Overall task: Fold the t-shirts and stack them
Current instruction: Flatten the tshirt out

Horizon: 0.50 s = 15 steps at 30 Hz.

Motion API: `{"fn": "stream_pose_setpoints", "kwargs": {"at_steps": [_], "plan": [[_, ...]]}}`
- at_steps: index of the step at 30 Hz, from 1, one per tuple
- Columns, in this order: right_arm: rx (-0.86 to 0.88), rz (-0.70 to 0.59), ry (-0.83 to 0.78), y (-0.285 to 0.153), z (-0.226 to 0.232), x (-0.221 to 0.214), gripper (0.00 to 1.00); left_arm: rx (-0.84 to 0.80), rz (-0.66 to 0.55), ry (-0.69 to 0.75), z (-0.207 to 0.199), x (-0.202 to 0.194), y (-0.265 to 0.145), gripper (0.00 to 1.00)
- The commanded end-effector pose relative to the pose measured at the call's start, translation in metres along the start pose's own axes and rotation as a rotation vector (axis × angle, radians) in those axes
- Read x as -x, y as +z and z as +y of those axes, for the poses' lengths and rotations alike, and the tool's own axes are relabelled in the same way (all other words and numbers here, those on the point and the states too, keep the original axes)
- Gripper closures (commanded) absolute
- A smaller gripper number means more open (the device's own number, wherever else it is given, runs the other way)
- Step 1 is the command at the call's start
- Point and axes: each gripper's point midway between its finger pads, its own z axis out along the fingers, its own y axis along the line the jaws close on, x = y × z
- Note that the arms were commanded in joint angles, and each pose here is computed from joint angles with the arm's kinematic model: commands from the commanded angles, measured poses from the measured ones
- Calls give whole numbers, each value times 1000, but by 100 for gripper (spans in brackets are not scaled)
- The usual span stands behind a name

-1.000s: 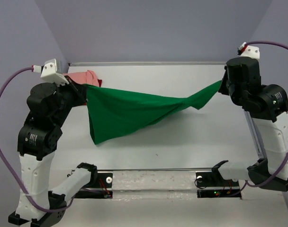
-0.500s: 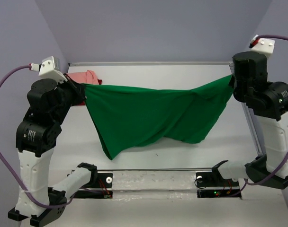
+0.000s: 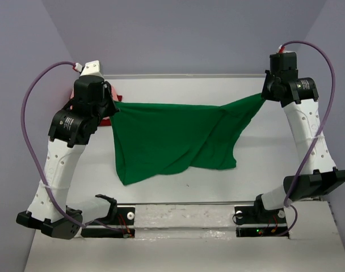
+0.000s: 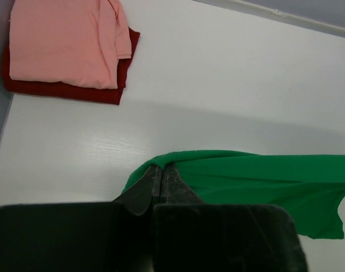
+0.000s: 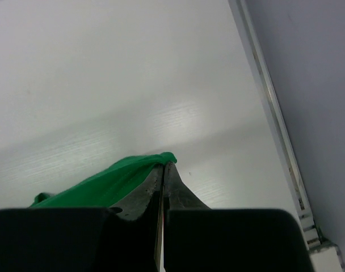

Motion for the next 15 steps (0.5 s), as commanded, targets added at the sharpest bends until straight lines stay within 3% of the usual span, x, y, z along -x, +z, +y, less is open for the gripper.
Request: {"fn": "stream_pose_setpoints", "kwargs": {"at_steps": [1,8,12,15], "plan": [[74,-333,93,-86,-12,88,100,36,-184,-12,6,52,-37,100],[19,-472,43,-135,-22,100,100,33,-258,-35,12,65,-67,100],[112,-584,36,-179,-17,116,100,-22,-325,-39,9,78,-90,100],[125,-619,-1,-188,-11,125,100,-84,-347,-45,-3,89,-99,100]]}}
